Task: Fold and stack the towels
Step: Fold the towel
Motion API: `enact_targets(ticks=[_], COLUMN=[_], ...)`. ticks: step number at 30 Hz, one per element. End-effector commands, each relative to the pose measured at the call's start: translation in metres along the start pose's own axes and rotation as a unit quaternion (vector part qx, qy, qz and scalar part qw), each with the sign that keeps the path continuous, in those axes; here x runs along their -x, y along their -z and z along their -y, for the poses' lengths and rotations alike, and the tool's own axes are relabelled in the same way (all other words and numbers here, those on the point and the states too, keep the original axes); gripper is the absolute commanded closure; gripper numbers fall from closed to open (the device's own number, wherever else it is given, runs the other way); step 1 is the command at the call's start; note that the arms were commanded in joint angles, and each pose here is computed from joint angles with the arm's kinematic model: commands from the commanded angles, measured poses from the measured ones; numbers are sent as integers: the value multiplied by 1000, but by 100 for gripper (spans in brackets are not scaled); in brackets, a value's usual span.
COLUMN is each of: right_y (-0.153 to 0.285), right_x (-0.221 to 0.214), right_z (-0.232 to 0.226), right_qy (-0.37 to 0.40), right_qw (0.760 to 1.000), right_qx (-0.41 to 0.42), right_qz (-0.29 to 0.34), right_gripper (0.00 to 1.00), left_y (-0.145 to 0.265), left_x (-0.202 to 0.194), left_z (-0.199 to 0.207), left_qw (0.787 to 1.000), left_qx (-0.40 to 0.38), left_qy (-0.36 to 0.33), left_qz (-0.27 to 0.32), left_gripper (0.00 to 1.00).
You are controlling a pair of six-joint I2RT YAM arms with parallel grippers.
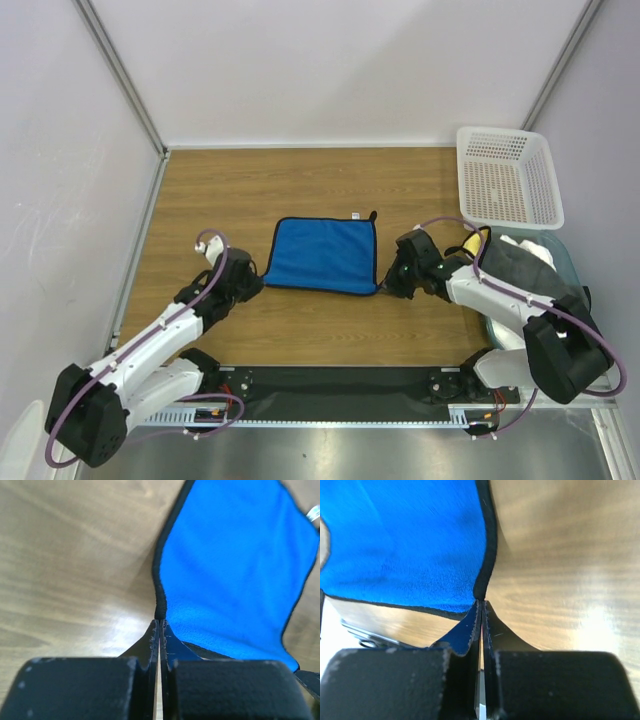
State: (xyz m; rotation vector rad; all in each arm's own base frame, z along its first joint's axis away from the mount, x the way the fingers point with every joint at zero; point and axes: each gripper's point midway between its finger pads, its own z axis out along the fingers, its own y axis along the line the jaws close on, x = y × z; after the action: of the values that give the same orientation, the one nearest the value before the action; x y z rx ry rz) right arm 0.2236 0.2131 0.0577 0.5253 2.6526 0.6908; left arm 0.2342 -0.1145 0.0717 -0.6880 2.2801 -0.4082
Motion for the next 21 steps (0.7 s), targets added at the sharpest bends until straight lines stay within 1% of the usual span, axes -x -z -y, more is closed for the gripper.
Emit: enact_targets(ticks=[1,6,10,15,21], right_y=[7,14,16,12,14], right_x=[26,54,71,91,106], right_z=[-25,-53,-61,-64,-65], right_qy=[9,31,34,26,30], right_qw=[999,997,995,994,992], right_qx=[34,59,69,77,86], right_qz=[24,44,62,70,90], right_gripper=[100,100,100,100,100], left_y=[4,0,0,-3,-12], left_x=[28,40,50,68,77], left_z=[17,36,45,64,78], left_qw=[999,999,998,997,996], left_qx=[1,-4,-8,-13,-13], left_qy=[-12,-15,-12,-25,-35], left_qz=[40,45,57,76,83], left_gripper=[100,100,100,100,100])
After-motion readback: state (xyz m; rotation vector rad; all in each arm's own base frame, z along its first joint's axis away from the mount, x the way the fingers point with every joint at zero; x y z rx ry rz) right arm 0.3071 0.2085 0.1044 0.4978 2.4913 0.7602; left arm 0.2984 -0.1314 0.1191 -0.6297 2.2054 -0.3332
